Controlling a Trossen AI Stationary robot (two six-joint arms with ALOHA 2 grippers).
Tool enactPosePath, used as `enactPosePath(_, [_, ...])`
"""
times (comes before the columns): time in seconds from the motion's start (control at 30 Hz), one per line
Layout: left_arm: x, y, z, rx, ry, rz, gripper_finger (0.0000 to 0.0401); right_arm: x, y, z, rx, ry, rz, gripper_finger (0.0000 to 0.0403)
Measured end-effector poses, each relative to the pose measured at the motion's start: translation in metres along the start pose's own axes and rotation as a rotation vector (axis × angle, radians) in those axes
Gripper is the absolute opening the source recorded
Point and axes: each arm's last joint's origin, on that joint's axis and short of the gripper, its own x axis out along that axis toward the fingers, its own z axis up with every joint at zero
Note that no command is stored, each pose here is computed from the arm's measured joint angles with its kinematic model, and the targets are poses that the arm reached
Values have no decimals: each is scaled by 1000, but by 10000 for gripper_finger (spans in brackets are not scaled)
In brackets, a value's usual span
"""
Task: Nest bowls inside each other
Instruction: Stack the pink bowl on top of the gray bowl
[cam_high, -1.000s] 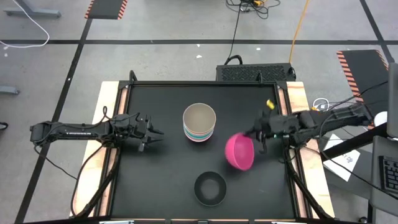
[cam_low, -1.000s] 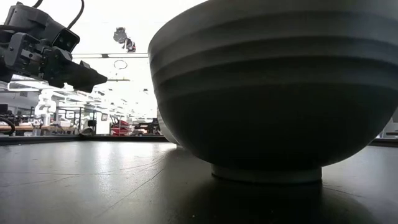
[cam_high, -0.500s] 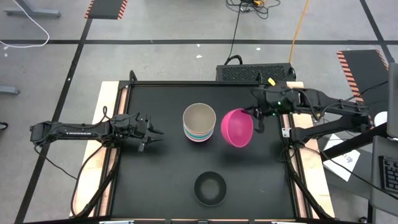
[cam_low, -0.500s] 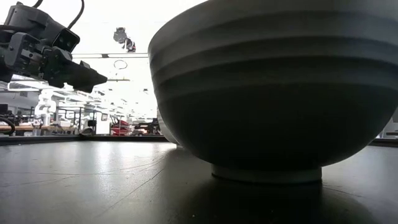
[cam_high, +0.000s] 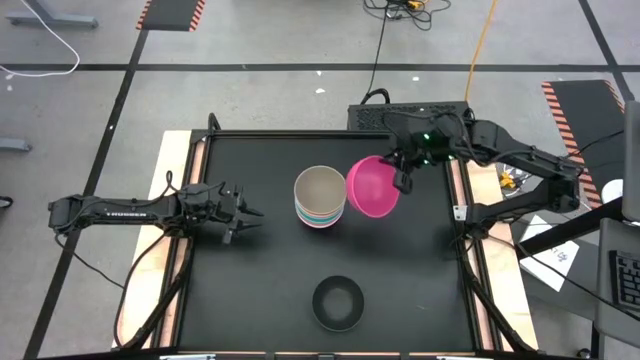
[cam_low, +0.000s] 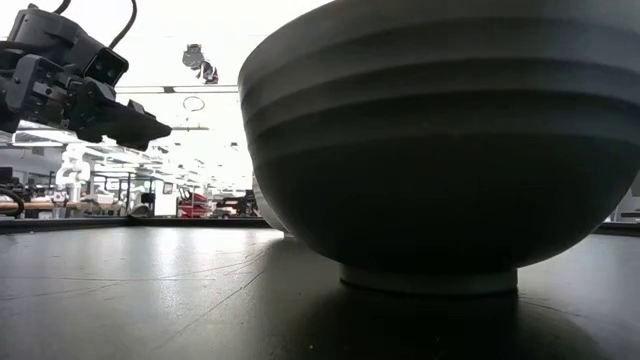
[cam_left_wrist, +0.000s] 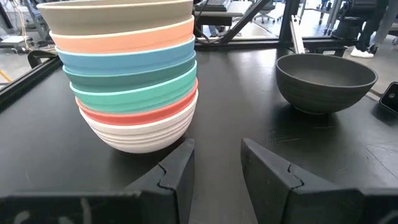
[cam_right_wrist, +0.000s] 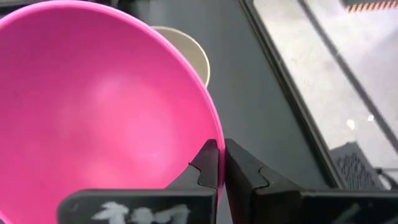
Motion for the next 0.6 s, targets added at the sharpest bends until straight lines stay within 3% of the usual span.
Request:
enactPosePath(0.37, [0, 0, -1, -3, 11, -1, 131, 9, -15, 27, -5, 74, 29, 0])
enactPosePath(0.6, [0, 0, -1, -3, 11, -1, 131, 9, -15, 38, -26, 49, 27, 1])
